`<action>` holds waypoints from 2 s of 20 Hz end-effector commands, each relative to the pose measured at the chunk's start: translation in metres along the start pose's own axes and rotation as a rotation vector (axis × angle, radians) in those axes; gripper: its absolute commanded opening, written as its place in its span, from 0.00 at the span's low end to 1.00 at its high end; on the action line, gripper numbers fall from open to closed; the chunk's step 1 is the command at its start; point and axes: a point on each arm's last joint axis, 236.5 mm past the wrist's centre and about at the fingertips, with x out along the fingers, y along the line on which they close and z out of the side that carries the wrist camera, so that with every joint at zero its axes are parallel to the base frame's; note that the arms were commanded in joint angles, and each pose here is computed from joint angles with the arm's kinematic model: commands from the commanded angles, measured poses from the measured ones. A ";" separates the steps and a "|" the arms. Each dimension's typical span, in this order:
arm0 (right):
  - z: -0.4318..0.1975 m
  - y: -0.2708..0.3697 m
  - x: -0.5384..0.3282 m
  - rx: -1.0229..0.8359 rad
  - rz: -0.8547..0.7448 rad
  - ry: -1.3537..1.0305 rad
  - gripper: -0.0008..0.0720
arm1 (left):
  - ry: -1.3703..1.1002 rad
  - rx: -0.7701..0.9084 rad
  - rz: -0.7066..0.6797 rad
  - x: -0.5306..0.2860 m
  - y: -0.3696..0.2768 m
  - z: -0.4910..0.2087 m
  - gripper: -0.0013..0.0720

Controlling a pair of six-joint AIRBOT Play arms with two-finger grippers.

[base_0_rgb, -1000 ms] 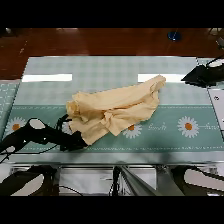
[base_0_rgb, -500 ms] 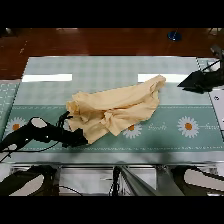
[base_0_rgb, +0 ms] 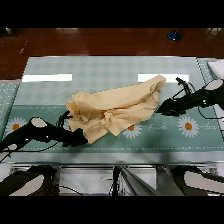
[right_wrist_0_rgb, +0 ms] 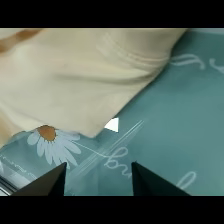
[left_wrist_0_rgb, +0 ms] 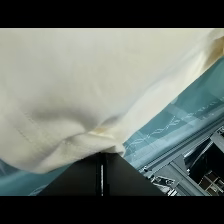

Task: Fold the shirts.

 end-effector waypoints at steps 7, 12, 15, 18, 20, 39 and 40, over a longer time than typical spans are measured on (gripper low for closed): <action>-0.011 0.015 0.067 -0.040 -0.027 0.096 0.66 | -0.053 0.000 0.015 -0.001 0.004 0.013 0.05; 0.030 0.038 0.088 -0.052 -0.020 -0.075 0.05 | -0.053 0.000 0.015 -0.001 0.004 0.013 0.05; 0.050 0.069 0.071 -0.047 0.092 -0.158 0.04 | -0.053 0.008 0.016 -0.001 0.004 0.013 0.05; 0.079 0.119 0.012 -0.149 0.169 -0.312 0.04 | -0.049 0.008 0.014 -0.001 0.004 0.012 0.05; 0.101 0.150 -0.036 -0.236 0.175 -0.448 0.04 | -0.041 0.020 0.013 -0.001 0.003 0.010 0.05; 0.235 0.189 -0.180 -0.336 0.042 -1.020 0.04 | -0.120 0.315 -0.104 -0.063 -0.080 0.010 0.05; 0.243 0.175 -0.171 -0.336 -0.002 -1.015 0.04 | -0.129 0.324 -0.106 -0.065 -0.081 0.009 0.05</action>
